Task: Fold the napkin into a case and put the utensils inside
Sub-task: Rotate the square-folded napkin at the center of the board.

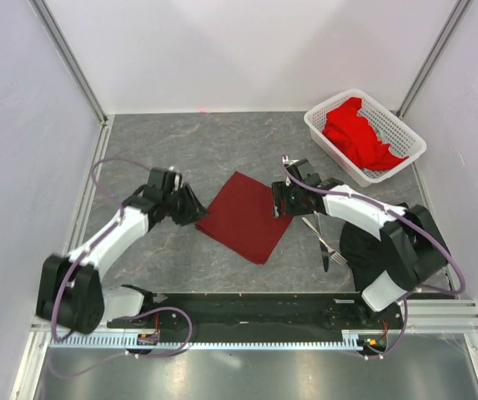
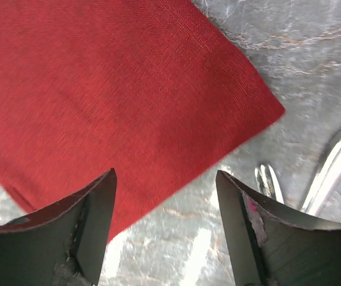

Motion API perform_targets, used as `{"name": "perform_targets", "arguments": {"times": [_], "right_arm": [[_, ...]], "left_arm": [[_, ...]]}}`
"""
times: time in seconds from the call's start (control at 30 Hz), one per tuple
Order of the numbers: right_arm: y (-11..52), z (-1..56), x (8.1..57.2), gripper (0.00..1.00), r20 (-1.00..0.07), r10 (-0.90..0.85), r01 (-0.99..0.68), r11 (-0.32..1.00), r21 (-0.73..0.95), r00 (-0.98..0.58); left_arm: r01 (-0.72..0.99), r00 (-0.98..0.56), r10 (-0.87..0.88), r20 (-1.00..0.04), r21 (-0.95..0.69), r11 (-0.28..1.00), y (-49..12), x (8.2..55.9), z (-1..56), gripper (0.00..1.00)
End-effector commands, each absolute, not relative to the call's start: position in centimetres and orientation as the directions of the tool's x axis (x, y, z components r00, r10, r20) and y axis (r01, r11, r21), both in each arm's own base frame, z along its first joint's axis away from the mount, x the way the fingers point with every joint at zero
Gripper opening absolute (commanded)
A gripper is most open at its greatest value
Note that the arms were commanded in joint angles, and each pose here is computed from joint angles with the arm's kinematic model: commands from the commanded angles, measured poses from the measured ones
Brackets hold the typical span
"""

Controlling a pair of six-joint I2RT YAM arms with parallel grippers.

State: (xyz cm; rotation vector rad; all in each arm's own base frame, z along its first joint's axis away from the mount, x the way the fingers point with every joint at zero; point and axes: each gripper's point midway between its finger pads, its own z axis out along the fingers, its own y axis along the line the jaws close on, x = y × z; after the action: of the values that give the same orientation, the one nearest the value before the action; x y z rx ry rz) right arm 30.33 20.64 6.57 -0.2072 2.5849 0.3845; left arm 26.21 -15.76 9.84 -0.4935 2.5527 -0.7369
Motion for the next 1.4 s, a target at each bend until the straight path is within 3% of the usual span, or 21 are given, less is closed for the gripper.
{"name": "perform_targets", "arguments": {"times": [0.0,0.1,0.27,0.4,0.63,0.77,0.87,0.93,1.07,1.17,1.37], "right_arm": [[21.4,7.4,33.0,0.72,-0.558,-0.01,-0.17,0.957,0.236,-0.83],[21.8,6.7,33.6,0.68,-0.563,-0.011,-0.172,0.957,0.234,-0.827],[22.5,5.5,35.7,0.67,-0.584,-0.025,-0.182,0.96,0.212,-0.811],[23.3,4.4,38.5,0.67,-0.599,-0.085,-0.22,0.963,0.157,-0.796],[26.6,7.9,41.8,0.7,-0.643,-0.124,-0.314,0.93,0.19,-0.756],[25.7,8.7,40.0,0.74,-0.622,-0.085,-0.274,0.938,0.215,-0.779],[25.4,8.7,37.4,0.75,-0.587,-0.077,-0.279,0.924,0.26,-0.806],[25.1,8.4,36.0,0.75,-0.572,-0.072,-0.272,0.923,0.273,-0.817],[25.0,7.3,34.0,0.68,-0.54,-0.062,-0.254,0.923,0.289,-0.84],[25.1,5.8,33.2,0.56,-0.516,-0.058,-0.247,0.92,0.305,-0.855],[25.1,3.2,34.6,0.52,-0.538,-0.091,-0.265,0.93,0.256,-0.838]], "left_arm": [[-0.116,-0.865,-0.385,-0.321,-0.619,0.777,-18.3,30.4,11.1,0.39],[-0.14,-0.873,-0.382,-0.303,-0.596,0.791,-18.6,32.5,9.0,0.36],[-0.204,-0.891,-0.381,-0.245,-0.535,0.82,-18.0,31.9,4.8,0.33],[-0.245,-0.887,-0.403,-0.227,-0.507,0.826,-16.8,28.3,2.8,0.31],[-0.223,-0.863,-0.431,-0.262,-0.568,0.792,-16.4,23.3,5.5,0.33],[-0.163,-0.823,-0.444,-0.354,-0.601,0.782,-16.5,24.7,9.4,0.44],[-0.133,-0.834,-0.417,-0.36,-0.603,0.787,-17.4,26.5,10.8,0.46],[-0.147,-0.866,-0.391,-0.311,-0.589,0.794,-18.2,27.4,9.2,0.43],[-0.159,-0.887,-0.371,-0.274,-0.573,0.804,-19.4,29.9,7.1,0.38],[-0.194,-0.891,-0.37,-0.263,-0.517,0.834,-18.8,30.4,4.6,0.35],[-0.245,-0.886,-0.401,-0.233,-0.498,0.832,-17.6,27.6,2.4,0.34]]}}
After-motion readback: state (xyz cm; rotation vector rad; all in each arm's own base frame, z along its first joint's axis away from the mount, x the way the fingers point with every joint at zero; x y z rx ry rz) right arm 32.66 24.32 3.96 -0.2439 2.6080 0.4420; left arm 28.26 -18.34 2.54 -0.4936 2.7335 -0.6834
